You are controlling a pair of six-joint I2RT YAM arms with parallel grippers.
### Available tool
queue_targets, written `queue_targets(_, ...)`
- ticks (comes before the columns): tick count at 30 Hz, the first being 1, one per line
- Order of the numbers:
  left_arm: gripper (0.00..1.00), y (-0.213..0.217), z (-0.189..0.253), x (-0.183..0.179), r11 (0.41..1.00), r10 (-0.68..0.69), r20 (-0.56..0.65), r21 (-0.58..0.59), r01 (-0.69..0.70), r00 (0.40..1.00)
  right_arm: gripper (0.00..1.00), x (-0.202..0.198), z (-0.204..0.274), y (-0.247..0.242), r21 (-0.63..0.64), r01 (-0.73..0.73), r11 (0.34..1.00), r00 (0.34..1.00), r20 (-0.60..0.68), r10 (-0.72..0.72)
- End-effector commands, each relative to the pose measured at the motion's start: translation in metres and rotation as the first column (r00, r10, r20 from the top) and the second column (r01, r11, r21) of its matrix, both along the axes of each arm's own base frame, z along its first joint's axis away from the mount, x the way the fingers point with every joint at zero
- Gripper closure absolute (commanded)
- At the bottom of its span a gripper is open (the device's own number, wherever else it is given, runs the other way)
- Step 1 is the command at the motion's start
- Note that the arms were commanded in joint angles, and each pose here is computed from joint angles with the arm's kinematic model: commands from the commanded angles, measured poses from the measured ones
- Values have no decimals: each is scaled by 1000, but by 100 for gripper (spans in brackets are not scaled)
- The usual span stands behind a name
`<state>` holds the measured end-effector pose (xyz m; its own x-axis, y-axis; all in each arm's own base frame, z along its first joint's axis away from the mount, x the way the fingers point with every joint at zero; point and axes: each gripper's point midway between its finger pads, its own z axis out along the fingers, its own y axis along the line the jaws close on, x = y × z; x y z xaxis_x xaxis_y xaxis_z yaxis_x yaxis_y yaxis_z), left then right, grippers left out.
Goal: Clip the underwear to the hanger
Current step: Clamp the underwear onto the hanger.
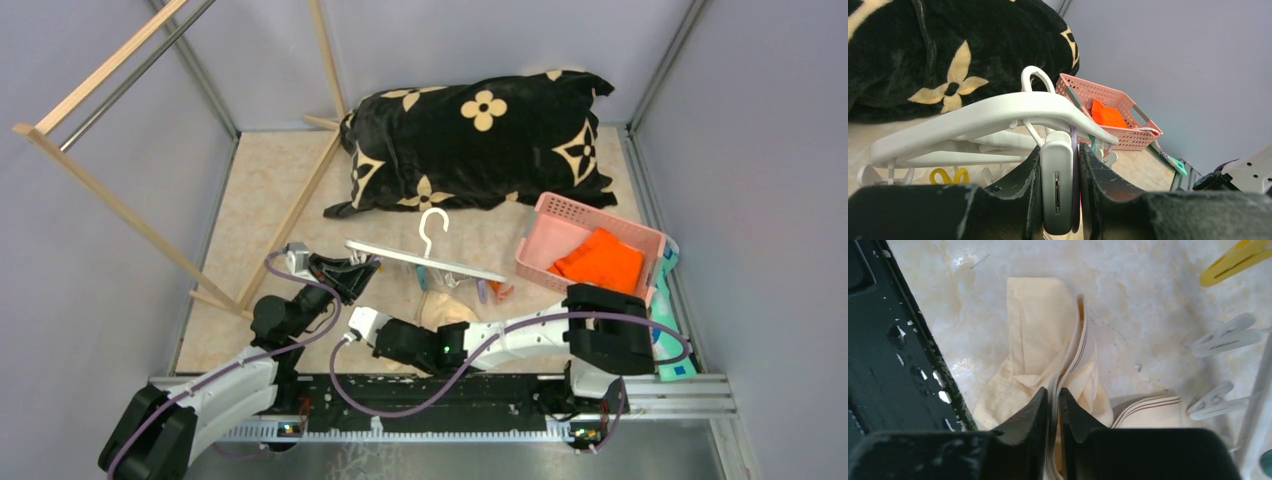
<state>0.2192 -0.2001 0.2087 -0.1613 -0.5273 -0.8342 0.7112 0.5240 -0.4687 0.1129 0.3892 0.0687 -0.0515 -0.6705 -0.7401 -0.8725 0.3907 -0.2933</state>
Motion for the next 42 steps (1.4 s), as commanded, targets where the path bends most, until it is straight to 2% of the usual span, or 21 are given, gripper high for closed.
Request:
queue_targets(1,100,2,14,-5,999,-3,55,-41,6,998,77,-8,7,15,32,-34,999,999,-40,35)
queue_targets(5,100,3,15,-6,999,-2,60,-42,4,998,61,-2,0,13,-20,1,1000,1000,-10,-1)
queue_targets(11,100,3,15,-6,999,-2,58,-42,5,998,51,-4,-4,20,-71,-3,997,999,33,5)
queue_targets(18,100,4,16,-7,999,0,62,-46,3,998,49,5,1,20,-101,68,993,992,114,-56)
queue_targets(25,100,4,17,-7,999,-1,64,-48,4,998,49,5,-2,22,-101,68,993,992,114,-56)
queue_targets(28,100,4,16,-7,999,0,62,-48,3,998,53,6,-3,22,-104,73,992,992,115,-61)
queue_targets(30,100,4,17,-7,999,-1,62,-51,4,998,59,7,-2,21,-94,80,992,991,117,-69)
queue_targets(37,100,2,19,-10,998,-17,71,-53,21,997,100,12,17,22,52,81,995,996,21,-83)
queue_targets(42,100,-3,26,-18,994,-68,90,-74,75,994,100,4,41,27,254,41,966,989,-146,-4)
